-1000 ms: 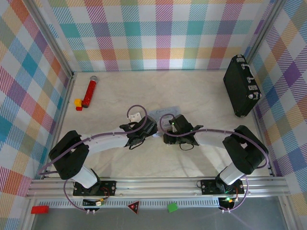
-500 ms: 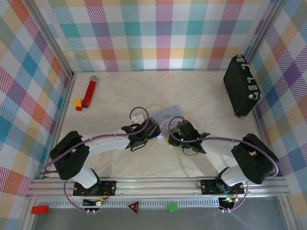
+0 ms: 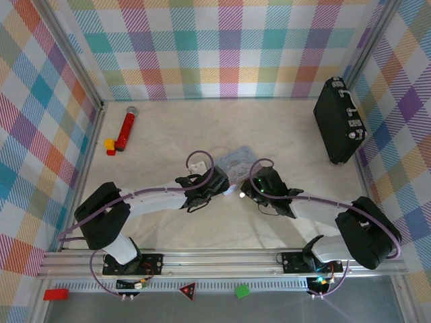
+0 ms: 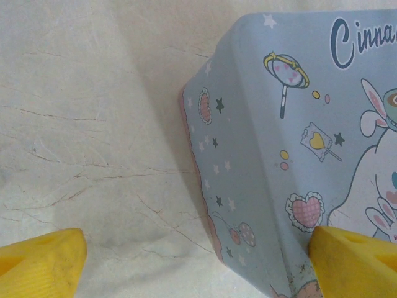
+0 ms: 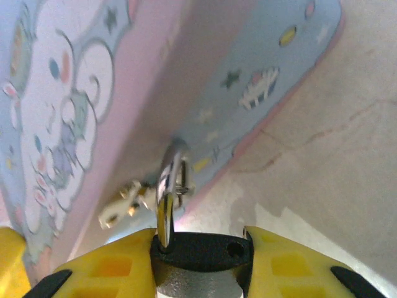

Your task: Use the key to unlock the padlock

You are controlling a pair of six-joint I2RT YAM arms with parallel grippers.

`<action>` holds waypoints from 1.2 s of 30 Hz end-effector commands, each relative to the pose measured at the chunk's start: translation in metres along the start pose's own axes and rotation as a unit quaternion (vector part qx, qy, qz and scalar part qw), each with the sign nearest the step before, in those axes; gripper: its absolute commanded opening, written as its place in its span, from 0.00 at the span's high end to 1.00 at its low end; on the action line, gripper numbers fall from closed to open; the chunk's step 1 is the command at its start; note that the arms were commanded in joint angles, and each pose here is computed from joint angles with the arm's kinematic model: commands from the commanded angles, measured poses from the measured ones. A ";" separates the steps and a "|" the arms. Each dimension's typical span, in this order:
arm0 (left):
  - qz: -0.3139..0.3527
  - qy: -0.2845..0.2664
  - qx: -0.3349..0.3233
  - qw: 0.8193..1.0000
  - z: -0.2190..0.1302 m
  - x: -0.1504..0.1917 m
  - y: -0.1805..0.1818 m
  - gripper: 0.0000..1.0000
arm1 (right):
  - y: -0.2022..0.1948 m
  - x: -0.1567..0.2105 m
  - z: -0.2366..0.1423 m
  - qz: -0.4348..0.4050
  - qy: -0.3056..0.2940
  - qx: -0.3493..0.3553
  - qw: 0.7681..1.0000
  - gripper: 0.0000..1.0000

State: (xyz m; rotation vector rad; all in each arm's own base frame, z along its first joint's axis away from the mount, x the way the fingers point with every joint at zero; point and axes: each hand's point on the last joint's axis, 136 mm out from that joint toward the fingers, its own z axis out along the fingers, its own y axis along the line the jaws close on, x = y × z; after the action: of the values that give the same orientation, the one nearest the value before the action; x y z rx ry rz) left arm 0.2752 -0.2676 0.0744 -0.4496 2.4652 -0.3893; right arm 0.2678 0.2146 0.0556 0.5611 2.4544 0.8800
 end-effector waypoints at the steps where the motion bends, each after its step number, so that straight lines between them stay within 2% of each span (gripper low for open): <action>1: 0.064 0.072 -0.097 0.991 0.010 0.044 0.054 0.09 | 0.012 -0.016 0.001 0.021 -0.035 -0.037 0.998 0.80; 8: 0.065 0.076 -0.098 0.990 0.012 0.046 0.053 0.09 | 0.011 -0.033 -0.003 0.055 -0.054 -0.070 0.995 0.82; 14: 0.068 0.074 -0.102 0.990 0.012 0.045 0.053 0.08 | 0.006 -0.049 -0.019 0.040 -0.076 -0.060 0.995 0.82; 19: 0.073 0.074 -0.101 0.990 0.014 0.044 0.049 0.08 | 0.006 -0.049 -0.029 0.022 -0.068 -0.061 0.996 0.82; 26: 0.107 0.042 -0.050 0.992 -0.005 0.019 0.028 0.06 | -0.036 -0.058 -0.050 -0.086 -0.057 0.097 0.990 0.81; 31: 0.156 -0.037 -0.069 0.985 -0.037 -0.022 0.037 0.02 | -0.065 -0.054 -0.061 -0.145 -0.014 0.188 0.971 0.80; 36: 0.174 -0.092 -0.091 0.976 -0.058 -0.050 0.060 0.00 | -0.088 -0.044 -0.058 -0.161 0.037 0.236 0.958 0.79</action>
State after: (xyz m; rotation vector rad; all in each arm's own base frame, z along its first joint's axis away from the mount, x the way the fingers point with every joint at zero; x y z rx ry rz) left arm 0.2651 -0.2180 0.1160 -0.1749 2.3928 -0.1540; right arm 0.2689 0.1166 0.0631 0.3580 2.6086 0.3264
